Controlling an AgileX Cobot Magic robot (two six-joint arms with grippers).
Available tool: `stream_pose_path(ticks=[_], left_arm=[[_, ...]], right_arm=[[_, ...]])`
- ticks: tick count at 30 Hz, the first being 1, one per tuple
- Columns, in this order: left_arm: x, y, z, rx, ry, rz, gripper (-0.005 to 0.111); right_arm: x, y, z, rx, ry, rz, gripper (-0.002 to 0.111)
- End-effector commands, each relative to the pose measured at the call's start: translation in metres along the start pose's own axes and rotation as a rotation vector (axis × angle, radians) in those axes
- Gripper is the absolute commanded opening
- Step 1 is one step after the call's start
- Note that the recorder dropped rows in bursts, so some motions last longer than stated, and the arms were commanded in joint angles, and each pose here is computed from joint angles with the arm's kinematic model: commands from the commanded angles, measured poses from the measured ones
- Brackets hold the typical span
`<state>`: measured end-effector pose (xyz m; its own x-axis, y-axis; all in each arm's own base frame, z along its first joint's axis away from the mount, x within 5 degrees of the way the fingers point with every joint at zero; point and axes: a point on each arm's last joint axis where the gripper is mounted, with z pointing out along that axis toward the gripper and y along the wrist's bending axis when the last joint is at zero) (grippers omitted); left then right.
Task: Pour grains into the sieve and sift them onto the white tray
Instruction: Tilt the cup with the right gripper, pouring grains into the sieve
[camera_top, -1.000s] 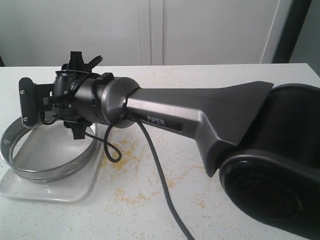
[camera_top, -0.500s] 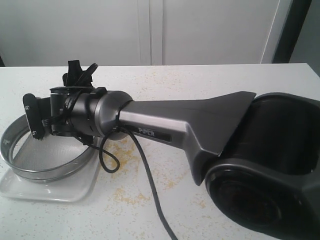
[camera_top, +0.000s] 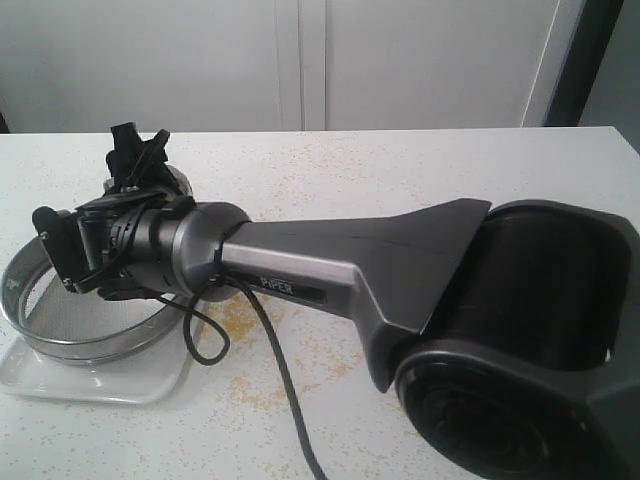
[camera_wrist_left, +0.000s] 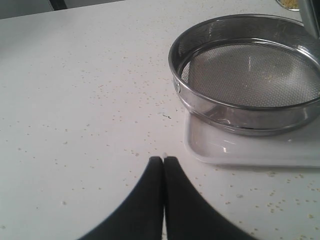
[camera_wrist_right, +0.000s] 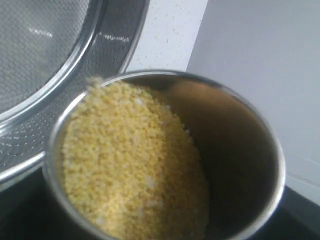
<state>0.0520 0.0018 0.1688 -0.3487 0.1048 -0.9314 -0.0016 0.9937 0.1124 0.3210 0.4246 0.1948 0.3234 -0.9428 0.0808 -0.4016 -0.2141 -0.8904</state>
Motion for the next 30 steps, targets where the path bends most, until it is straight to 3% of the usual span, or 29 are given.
stream_pose_path(ticks=[1,14,30], left_arm=[[0.002,0.000,0.001,0.002,0.002,-0.010,0.000],[0.002,0.000,0.001,0.002,0.002,-0.010,0.000],[0.002,0.000,0.001,0.002,0.002,-0.010,0.000]], right_arm=[[0.000,-0.010,-0.003,0.050,-0.002,0.012,0.000],[-0.010,-0.007,-0.006,0.085,-0.030,0.000,0.000],[-0.019,-0.014,-0.013,0.206,-0.028,-0.157,0.000]])
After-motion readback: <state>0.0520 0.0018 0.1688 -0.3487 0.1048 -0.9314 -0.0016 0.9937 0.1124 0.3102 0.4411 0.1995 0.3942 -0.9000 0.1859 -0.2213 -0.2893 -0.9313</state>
